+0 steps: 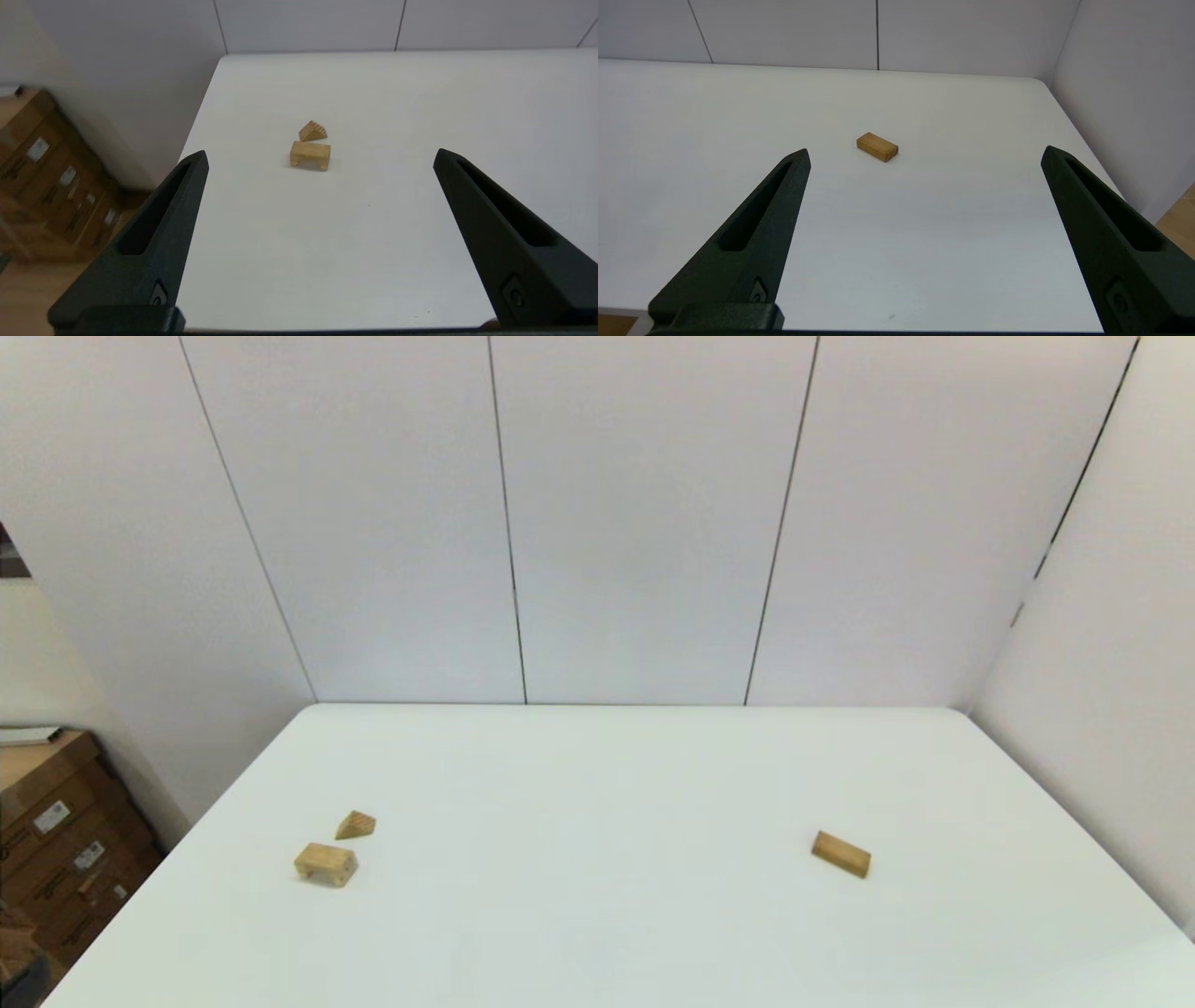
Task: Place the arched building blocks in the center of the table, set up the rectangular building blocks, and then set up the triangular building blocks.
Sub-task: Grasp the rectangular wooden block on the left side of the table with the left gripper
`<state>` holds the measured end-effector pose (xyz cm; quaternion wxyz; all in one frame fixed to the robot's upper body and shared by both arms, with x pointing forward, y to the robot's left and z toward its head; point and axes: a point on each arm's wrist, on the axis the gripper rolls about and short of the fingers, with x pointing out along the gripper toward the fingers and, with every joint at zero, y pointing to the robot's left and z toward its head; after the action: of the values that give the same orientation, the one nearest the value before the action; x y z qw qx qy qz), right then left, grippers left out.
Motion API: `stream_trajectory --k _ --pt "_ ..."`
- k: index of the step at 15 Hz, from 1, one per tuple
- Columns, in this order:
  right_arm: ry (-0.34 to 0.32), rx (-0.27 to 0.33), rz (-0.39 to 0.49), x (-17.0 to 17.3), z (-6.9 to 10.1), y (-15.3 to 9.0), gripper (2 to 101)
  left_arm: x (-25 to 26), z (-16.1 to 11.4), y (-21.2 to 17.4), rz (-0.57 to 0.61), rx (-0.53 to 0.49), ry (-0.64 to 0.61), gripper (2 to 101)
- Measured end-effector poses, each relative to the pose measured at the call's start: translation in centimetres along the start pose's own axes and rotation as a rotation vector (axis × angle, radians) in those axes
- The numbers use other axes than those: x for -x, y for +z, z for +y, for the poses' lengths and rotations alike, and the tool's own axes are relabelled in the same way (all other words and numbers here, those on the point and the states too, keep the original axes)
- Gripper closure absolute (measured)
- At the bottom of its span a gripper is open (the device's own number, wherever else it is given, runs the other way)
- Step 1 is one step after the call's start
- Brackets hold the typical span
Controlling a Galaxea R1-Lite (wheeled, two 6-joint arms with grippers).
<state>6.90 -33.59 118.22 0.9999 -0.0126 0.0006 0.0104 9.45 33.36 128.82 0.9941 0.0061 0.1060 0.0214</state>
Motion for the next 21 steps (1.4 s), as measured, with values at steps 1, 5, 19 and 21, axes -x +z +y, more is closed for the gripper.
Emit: stream_trajectory --k 1,5,19,21 --pt "0.000 0.000 0.000 0.0 0.0 0.0 4.3 -0.6 0.0 1.4 0.049 0.003 0.013 5.4" --pt "0.000 0.000 0.000 0.0 0.0 0.0 4.3 -5.1 0.5 5.3 0.309 0.026 0.049 5.4" --pt "0.000 0.000 0.000 0.0 0.0 0.0 4.3 -23.2 0.8 4.4 0.876 0.502 0.248 5.4" --pt "0.000 0.000 0.000 0.0 0.0 0.0 4.3 -25.9 0.5 3.5 0.908 0.645 0.343 5.4"
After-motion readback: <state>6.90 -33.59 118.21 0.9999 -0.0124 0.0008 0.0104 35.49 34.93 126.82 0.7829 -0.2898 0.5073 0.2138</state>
